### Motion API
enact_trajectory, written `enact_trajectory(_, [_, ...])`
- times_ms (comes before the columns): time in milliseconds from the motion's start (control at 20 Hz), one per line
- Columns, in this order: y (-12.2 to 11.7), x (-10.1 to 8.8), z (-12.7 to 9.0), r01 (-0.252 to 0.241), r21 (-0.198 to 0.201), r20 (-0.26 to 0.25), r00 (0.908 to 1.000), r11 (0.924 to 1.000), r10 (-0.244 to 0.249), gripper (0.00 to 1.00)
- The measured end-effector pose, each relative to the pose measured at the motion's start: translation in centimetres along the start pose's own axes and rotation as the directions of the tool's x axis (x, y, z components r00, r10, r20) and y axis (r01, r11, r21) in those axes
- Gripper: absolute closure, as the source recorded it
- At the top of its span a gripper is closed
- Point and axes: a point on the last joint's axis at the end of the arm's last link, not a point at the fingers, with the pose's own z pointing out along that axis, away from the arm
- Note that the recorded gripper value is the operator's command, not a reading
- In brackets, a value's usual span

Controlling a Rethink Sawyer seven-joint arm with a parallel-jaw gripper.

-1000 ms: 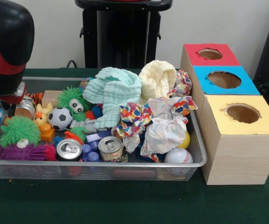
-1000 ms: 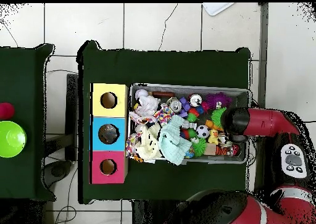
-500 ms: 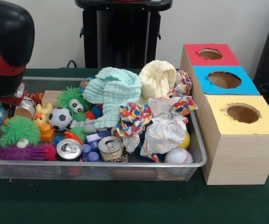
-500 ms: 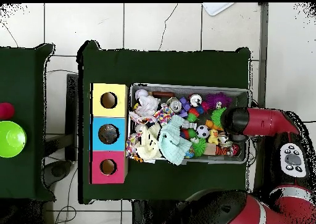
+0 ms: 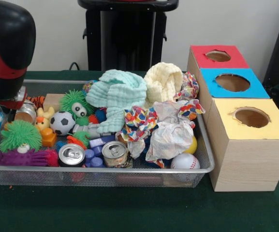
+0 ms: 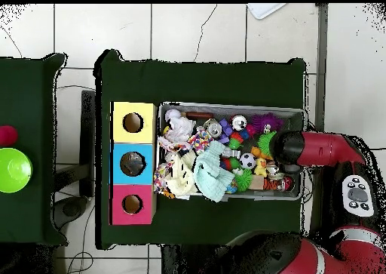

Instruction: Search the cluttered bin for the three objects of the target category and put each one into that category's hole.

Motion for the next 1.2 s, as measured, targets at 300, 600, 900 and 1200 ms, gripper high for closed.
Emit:
enact_trajectory(300, [-0.5, -0.4, 0.0, 0.007, 0.022, 0.024, 0.9997, 0.9997, -0.007, 1.00])
enact_trajectory(600, [-0.6, -0.9, -0.1, 0.008, 0.030, 0.050, 0.9987, 0.9995, -0.010, 1.00])
enact_trajectory(900, [-0.5, -1.2, -0.3, 0.011, 0.035, 0.066, 0.9977, 0.9993, -0.013, 1.00])
enact_trajectory(1200, [-0.9, -1.3, -1.0, 0.005, 0.041, 0.073, 0.9973, 0.9991, -0.008, 1.00])
